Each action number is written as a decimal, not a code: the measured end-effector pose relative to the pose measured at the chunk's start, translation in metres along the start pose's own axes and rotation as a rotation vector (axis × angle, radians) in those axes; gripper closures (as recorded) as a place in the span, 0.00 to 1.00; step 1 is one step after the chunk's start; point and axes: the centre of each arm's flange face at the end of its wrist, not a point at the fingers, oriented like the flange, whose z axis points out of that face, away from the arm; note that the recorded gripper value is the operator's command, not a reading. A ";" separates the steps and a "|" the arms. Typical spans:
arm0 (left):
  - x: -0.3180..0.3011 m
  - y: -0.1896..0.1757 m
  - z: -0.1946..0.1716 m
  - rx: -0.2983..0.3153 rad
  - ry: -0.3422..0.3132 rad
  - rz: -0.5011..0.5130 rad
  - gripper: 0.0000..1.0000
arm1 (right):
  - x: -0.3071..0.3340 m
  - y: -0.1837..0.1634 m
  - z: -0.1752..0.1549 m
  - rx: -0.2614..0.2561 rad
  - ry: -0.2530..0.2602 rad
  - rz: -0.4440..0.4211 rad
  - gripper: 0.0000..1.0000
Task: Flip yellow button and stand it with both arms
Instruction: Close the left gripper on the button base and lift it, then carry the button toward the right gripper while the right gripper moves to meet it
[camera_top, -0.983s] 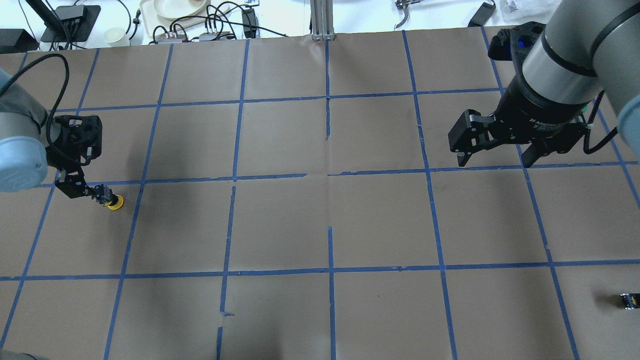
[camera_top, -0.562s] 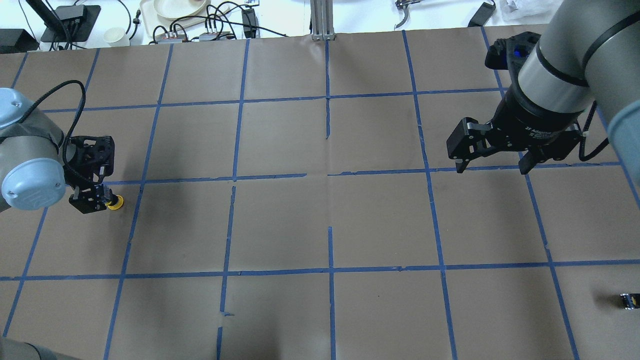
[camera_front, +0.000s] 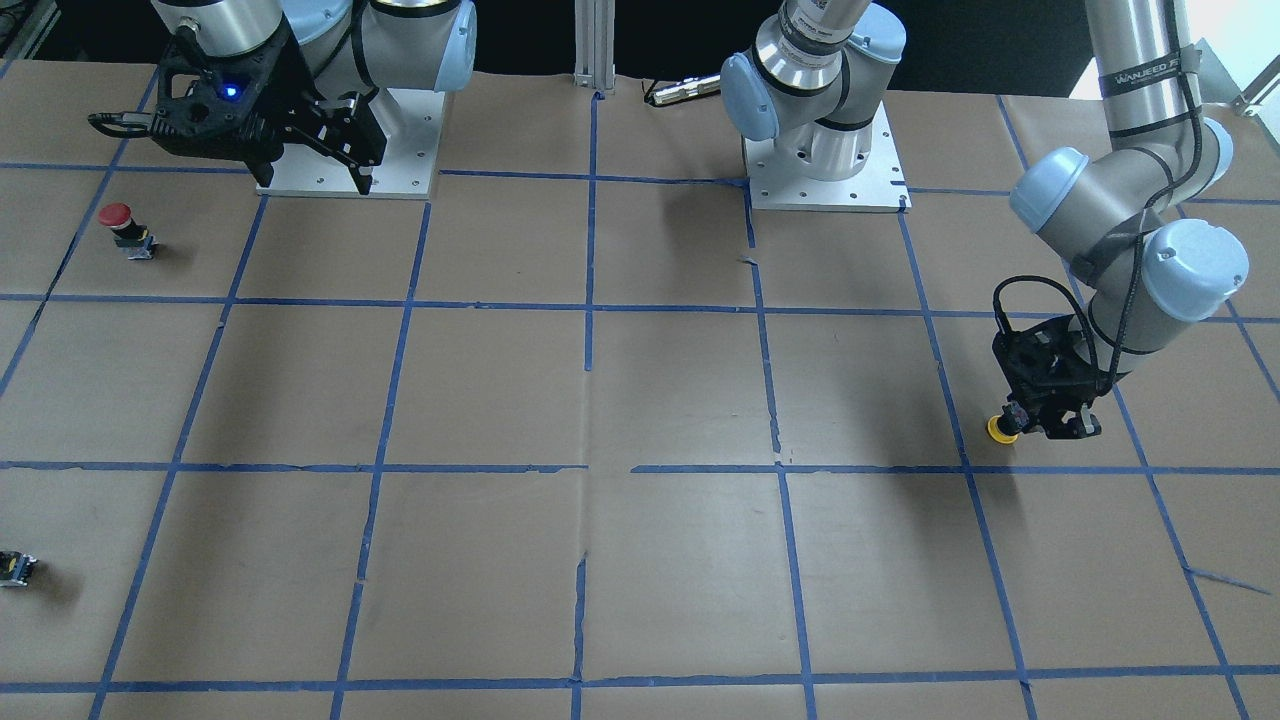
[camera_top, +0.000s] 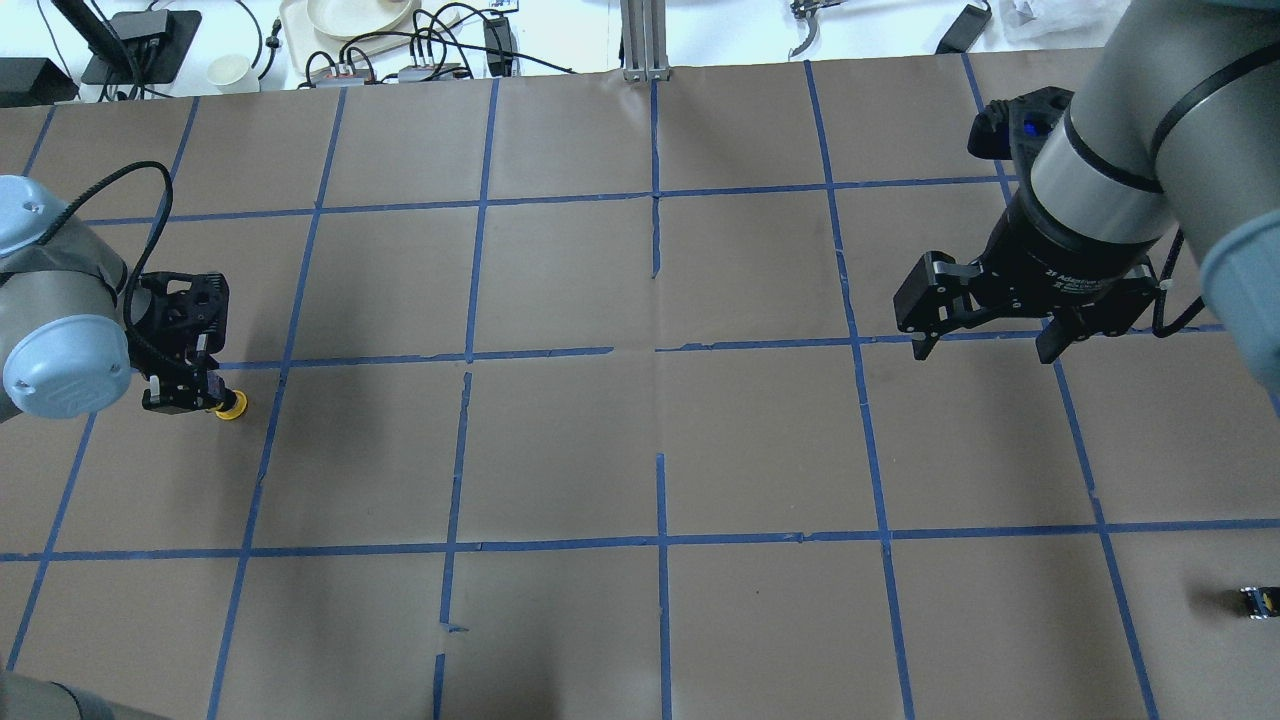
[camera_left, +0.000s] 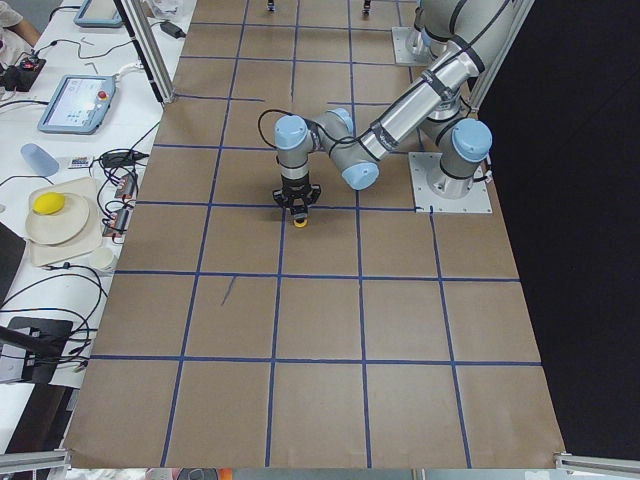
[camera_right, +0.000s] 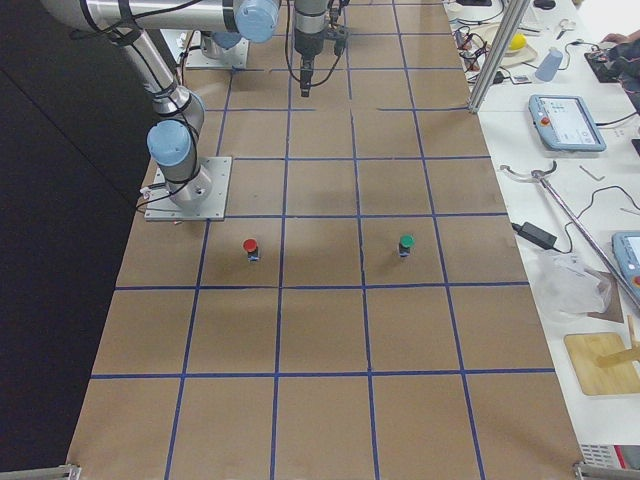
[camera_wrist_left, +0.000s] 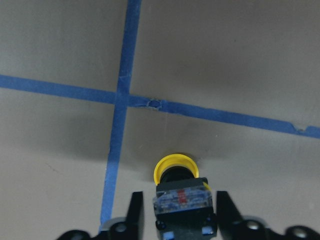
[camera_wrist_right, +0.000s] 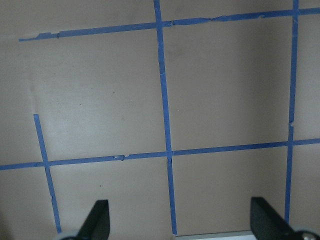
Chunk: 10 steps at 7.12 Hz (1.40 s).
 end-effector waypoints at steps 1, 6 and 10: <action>0.002 -0.002 -0.006 0.020 0.007 -0.006 0.95 | 0.000 0.000 0.000 0.000 -0.001 0.003 0.00; 0.026 -0.075 -0.015 0.702 0.271 -0.236 0.95 | 0.001 -0.003 -0.007 0.030 -0.004 0.019 0.00; 0.069 -0.179 -0.003 1.260 0.639 -0.527 0.95 | 0.004 -0.013 -0.008 0.000 -0.246 0.213 0.00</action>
